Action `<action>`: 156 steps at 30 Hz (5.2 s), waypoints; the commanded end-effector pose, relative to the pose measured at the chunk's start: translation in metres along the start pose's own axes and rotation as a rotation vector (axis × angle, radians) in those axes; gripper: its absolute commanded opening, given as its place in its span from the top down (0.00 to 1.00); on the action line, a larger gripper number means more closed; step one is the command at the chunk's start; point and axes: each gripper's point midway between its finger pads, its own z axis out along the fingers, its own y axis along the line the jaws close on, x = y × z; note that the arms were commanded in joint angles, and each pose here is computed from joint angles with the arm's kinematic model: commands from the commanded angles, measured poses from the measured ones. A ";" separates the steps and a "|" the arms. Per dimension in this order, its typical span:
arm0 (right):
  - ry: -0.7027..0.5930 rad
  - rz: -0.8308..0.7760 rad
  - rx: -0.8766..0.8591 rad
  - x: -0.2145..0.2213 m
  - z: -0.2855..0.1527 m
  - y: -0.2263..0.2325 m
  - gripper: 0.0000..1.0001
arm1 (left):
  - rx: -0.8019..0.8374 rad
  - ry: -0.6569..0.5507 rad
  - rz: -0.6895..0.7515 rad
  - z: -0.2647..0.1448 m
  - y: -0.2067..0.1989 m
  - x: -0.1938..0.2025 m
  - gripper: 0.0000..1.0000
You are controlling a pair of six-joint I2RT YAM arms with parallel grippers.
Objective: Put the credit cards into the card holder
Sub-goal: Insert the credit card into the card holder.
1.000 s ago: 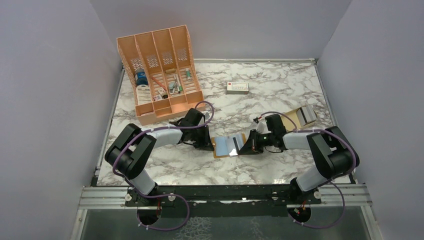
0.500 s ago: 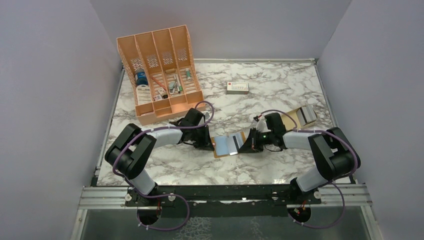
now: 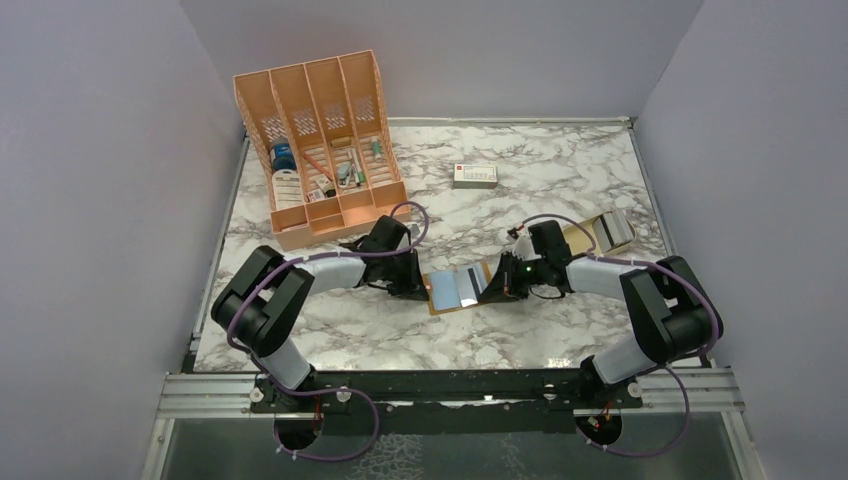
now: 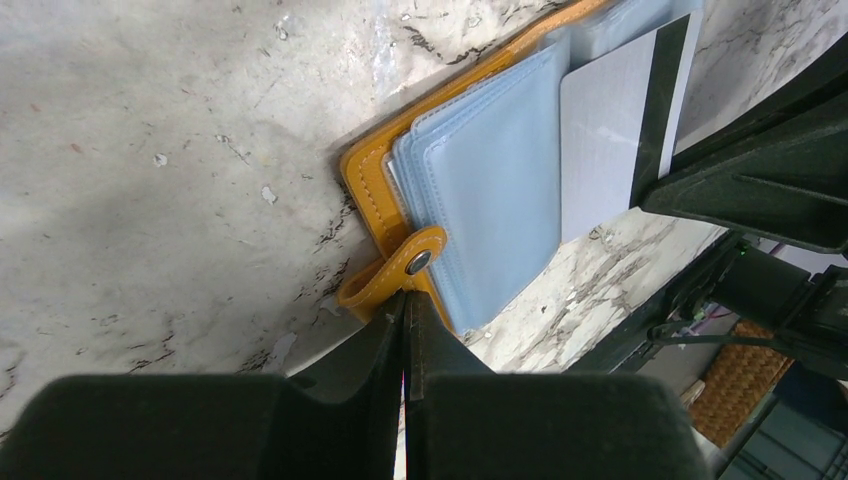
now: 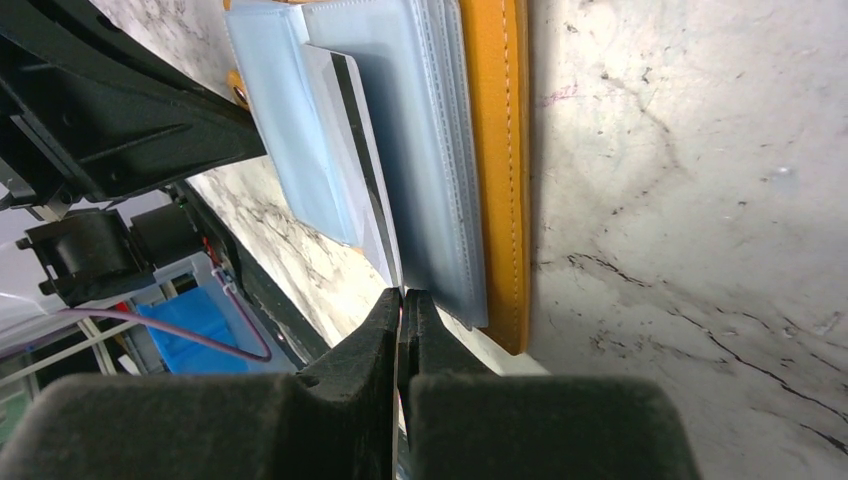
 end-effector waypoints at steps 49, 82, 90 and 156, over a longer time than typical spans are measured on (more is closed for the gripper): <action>0.016 0.046 -0.094 0.005 0.013 0.006 0.99 | 0.014 -0.021 0.002 0.008 -0.007 -0.018 0.92; -0.115 -0.118 0.078 -0.034 -0.008 0.030 0.71 | 0.077 -0.102 0.049 -0.027 -0.047 -0.041 0.90; -0.090 -0.118 0.062 -0.038 0.007 0.027 0.73 | 0.042 -0.081 0.233 -0.021 -0.029 -0.036 0.90; -0.176 -0.125 0.190 -0.054 0.030 0.037 0.72 | 0.030 -0.075 0.039 0.000 -0.021 -0.037 0.59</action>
